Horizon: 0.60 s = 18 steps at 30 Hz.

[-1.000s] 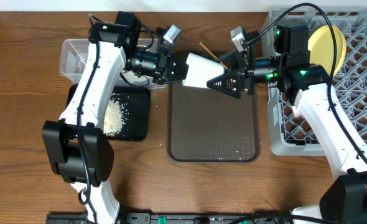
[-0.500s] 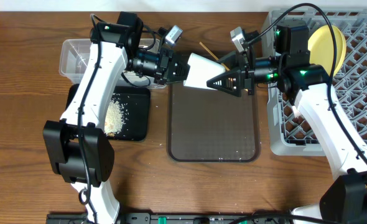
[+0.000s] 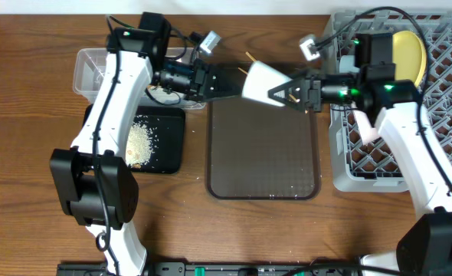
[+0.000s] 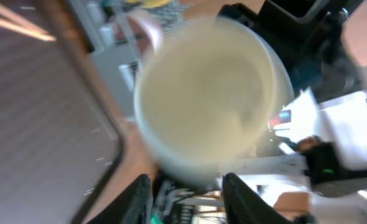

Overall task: Sort waste into correct bins and load items into the dishwasher rack
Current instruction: 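Carry the white cup with the right gripper into the rack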

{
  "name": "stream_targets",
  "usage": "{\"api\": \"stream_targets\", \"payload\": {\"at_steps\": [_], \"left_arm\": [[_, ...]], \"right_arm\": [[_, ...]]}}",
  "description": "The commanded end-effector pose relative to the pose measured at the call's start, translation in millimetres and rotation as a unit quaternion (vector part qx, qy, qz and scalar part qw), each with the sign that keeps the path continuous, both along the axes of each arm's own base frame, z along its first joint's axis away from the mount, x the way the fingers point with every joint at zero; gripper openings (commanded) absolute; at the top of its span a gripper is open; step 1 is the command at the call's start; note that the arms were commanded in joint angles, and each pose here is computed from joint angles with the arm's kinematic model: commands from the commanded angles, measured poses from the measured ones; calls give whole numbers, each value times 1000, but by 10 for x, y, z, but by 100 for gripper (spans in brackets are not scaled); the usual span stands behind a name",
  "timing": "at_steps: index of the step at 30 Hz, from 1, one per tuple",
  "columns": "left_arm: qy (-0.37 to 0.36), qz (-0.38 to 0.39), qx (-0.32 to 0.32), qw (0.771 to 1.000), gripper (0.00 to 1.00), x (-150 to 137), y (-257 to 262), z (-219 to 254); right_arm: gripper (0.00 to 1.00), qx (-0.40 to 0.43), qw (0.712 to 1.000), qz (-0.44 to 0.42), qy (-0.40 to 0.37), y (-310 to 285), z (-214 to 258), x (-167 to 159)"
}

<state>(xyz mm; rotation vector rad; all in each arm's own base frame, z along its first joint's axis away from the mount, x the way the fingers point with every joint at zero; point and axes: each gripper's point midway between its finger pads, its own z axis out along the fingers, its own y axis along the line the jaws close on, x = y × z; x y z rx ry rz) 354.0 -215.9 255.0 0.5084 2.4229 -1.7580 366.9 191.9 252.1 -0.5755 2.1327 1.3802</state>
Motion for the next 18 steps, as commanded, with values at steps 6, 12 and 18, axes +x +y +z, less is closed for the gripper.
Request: {"api": "stream_targets", "payload": {"at_steps": [6, 12, 18], "left_arm": [[-45, -2, 159, 986, 52, 69, 161, -496], [-72, -9, 245, 967, 55, 99, 228, -721], [-79, -7, 305, 949, 58, 114, 312, -854]], "right_arm": [[54, -149, 962, -227, 39, -897, -30, 90], [54, -239, 909, -336, 61, -1415, 145, -401], [53, -347, 848, -382, 122, -1794, -26, -980]]}}
